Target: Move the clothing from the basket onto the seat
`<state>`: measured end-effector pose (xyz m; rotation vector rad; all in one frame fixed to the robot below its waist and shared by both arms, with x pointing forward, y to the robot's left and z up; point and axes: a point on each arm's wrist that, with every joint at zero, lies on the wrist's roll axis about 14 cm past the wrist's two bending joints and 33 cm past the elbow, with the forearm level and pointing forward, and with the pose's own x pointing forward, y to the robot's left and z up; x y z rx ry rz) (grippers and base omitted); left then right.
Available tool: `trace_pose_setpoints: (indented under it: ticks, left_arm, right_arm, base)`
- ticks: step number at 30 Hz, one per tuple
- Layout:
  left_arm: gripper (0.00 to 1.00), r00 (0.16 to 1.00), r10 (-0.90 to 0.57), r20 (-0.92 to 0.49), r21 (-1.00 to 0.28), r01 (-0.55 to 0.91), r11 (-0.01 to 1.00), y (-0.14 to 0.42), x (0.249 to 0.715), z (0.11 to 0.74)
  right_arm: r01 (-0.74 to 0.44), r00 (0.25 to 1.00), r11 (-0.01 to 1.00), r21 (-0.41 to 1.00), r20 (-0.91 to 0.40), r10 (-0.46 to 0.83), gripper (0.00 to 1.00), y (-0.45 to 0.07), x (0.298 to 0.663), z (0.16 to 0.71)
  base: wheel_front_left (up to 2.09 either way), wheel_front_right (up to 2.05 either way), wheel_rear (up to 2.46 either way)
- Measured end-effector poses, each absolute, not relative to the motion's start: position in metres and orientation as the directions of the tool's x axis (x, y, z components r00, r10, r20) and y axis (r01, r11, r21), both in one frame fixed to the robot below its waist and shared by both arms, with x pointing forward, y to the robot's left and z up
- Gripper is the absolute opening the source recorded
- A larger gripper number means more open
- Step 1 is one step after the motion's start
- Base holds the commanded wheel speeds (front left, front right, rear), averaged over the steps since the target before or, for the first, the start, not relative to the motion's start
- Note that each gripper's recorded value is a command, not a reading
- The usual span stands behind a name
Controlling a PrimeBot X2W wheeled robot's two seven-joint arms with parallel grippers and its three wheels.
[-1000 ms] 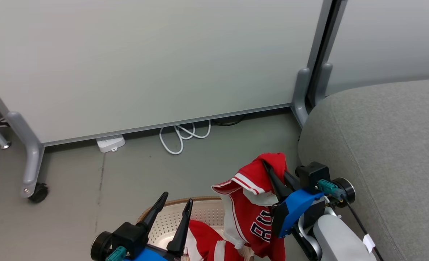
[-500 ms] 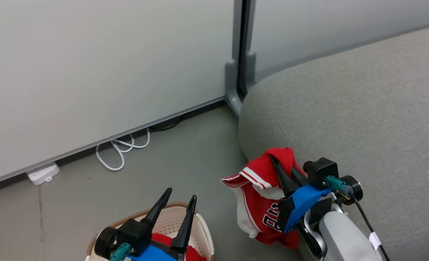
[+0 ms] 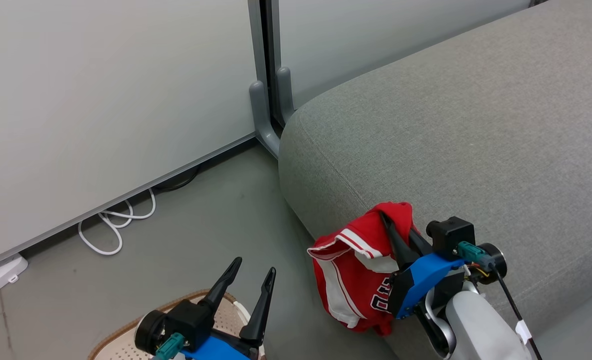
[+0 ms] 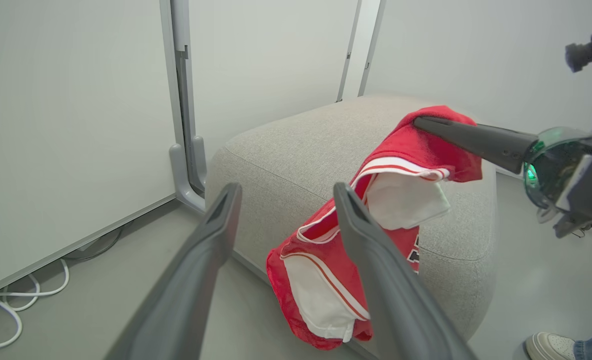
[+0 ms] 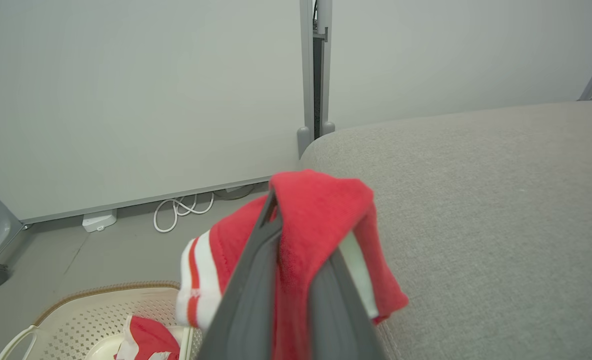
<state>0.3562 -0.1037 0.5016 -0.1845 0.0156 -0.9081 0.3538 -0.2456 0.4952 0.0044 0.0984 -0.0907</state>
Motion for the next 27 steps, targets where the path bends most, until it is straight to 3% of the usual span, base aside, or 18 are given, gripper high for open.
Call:
trace_pose_setpoints:
  ticks: [6,12,17,23,27]
  left_arm:
    - [1.00,0.626,-0.778,0.061,-0.171,0.774,0.609,-0.101,0.363,0.498]
    - [1.00,0.624,-0.779,0.063,-0.151,0.778,0.610,-0.100,0.381,0.493]
    - [1.00,0.619,-0.783,0.065,-0.139,0.783,0.607,-0.098,0.403,0.484]
    - [1.00,0.621,-0.778,0.090,-0.137,0.782,0.608,-0.095,0.438,0.473]
    - [1.00,0.624,-0.774,0.103,-0.149,0.779,0.609,-0.093,0.459,0.461]
  right_arm:
    - [0.115,0.986,0.993,0.013,-0.126,-0.113,0.00,-0.256,0.365,0.497]
    - [0.185,0.980,0.972,-0.142,-0.047,-0.193,0.00,-0.300,0.413,0.560]
    - [0.298,0.954,0.921,-0.250,0.067,-0.291,0.00,-0.355,0.447,0.634]
    - [0.445,0.895,0.850,-0.282,0.162,-0.415,0.00,-0.416,0.476,0.696]
    - [0.543,0.840,0.790,-0.285,0.203,-0.504,0.00,-0.458,0.485,0.711]
  base:
    - [0.00,0.00,0.00]
    - [0.00,0.00,0.00]
    - [0.00,0.00,0.00]
    - [0.00,0.00,0.00]
    - [0.00,0.00,0.00]
